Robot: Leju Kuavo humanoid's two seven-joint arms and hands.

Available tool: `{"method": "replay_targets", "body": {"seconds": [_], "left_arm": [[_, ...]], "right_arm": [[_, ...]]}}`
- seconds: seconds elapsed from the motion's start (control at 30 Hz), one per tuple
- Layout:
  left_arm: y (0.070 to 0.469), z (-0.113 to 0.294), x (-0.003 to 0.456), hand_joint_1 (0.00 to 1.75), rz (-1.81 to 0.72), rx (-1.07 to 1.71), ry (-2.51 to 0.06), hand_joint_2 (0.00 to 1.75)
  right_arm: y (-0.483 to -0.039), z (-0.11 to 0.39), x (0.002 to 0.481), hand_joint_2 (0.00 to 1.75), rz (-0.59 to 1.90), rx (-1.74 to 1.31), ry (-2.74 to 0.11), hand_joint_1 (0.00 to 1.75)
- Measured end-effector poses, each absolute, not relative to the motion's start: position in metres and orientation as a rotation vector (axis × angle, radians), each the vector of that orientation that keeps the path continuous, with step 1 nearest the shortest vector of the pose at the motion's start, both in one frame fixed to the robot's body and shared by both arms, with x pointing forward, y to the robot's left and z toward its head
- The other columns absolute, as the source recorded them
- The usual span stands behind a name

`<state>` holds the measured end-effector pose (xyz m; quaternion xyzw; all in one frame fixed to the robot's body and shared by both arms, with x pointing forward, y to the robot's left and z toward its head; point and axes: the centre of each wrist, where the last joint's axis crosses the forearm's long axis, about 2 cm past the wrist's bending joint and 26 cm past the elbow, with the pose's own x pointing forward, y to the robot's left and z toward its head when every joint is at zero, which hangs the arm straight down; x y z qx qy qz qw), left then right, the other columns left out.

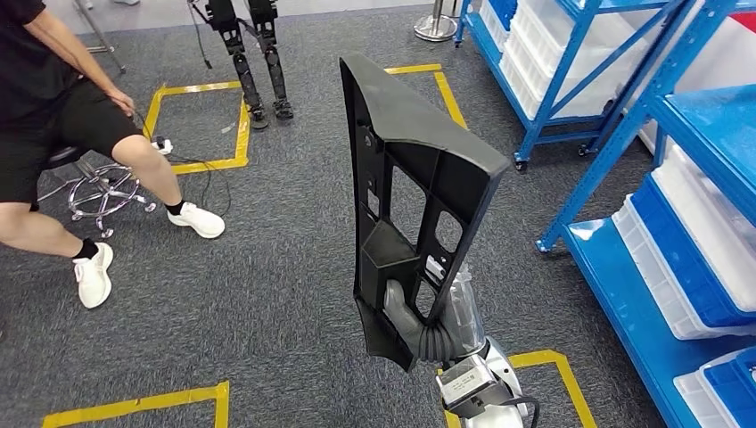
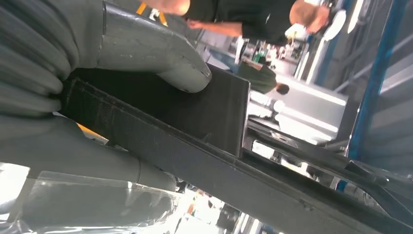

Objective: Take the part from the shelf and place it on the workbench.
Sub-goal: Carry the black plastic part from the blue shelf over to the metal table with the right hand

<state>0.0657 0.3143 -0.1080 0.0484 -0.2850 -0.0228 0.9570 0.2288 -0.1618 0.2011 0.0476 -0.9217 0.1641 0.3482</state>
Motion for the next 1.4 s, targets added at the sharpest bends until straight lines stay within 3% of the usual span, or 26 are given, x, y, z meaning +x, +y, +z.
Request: {"method": "replay_targets", "body": {"seconds": [0.3, 0.6, 0.93, 1.4], "left_arm": [[0.311, -0.109, 0.062, 0.00, 0.023, 0.155, -0.557, 1.75], [0.279, -0.110, 0.051, 0.00, 0.033, 0.183, -0.526, 1.75], [0.263, -0.108, 0.065, 0.00, -0.151, 0.078, -0.559, 1.75], [0.253, -0.101, 0.098, 0.00, -0.174, 0.066, -0.577, 1.75]], "right_arm": [[-0.156, 0.196, 0.234, 1.75, 0.457, 0.191, -2.404, 1.75], [-0.153, 0.186, 0.230, 1.75, 0.448, 0.348, -2.366, 1.75], [-0.217, 0.197, 0.230, 1.75, 0.387, 0.132, -2.417, 1.75], [-0.214, 0.216, 0.240, 1.75, 0.320, 0.053, -2.478, 1.75]]}}
